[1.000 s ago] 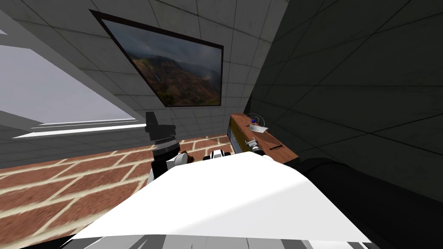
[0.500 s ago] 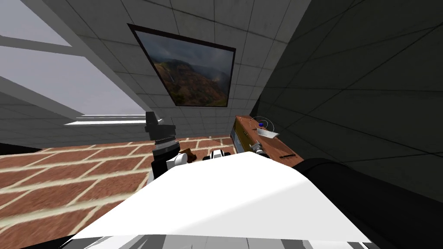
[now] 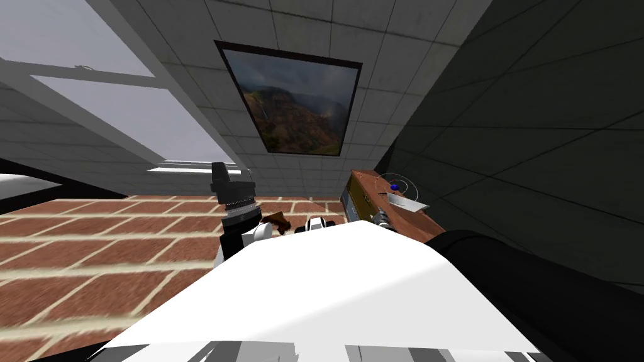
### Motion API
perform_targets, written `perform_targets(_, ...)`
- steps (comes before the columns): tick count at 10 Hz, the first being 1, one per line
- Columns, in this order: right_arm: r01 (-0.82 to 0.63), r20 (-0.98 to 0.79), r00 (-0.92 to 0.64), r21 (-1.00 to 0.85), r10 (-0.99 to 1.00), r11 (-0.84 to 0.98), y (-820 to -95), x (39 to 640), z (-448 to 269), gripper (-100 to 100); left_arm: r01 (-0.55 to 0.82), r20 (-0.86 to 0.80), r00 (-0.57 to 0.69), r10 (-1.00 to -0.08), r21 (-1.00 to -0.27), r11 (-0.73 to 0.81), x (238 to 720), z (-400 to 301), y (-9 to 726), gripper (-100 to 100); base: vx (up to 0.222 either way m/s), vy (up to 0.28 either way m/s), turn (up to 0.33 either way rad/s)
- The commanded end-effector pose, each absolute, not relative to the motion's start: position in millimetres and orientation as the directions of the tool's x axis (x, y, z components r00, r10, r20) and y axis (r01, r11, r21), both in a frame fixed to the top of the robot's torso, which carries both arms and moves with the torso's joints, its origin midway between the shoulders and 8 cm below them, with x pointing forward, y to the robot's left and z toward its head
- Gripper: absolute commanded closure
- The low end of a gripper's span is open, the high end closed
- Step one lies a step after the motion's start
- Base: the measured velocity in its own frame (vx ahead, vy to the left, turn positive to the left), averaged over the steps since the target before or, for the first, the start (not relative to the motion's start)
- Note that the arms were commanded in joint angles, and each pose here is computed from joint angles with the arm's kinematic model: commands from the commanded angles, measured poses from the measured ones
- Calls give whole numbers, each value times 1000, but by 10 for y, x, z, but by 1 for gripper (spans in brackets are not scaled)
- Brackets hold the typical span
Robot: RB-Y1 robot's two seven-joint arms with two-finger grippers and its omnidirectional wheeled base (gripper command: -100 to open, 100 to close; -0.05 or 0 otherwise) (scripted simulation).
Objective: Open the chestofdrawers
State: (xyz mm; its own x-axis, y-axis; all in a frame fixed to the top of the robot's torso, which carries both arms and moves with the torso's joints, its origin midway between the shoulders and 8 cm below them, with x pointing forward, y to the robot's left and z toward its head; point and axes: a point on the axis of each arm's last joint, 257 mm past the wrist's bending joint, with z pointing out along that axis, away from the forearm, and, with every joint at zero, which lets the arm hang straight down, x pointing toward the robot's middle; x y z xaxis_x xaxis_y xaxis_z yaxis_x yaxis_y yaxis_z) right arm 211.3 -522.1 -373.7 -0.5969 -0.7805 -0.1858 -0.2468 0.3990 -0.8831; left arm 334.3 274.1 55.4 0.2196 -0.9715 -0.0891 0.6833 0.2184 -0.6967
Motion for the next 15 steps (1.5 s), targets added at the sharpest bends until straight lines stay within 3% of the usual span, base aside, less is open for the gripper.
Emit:
perform_targets(1,-335,-22,-589,-903,-808,268,-5492,1933,-3747,-100,683,-89,220,-971,-697,218,3343,553,2741,0,47,49,263)
perform_targets(8,-481,255,-537,-876,-804,44,-5876,1592,-3703,-100,683,-89,220,-971,-697,219,3343,553,2741,0,46,25,171)
perform_targets(12,-484,260,-540,-874,-801,43,-5870,1596,-3739,-100,683,-89,220,-971,-697,219,3343,553,2741,0,41,-17,52)
perform_targets(13,-484,260,-540,-874,-800,42,-5871,1598,-3742,100,683,-89,220,-971,-697,219,3343,553,2742,0,5,-6,-3)
perform_targets(15,-483,261,-537,-875,-802,39,-5845,1586,-3717,100,683,-89,220,-971,-697,218,3343,553,2741,0,63,107,-8)
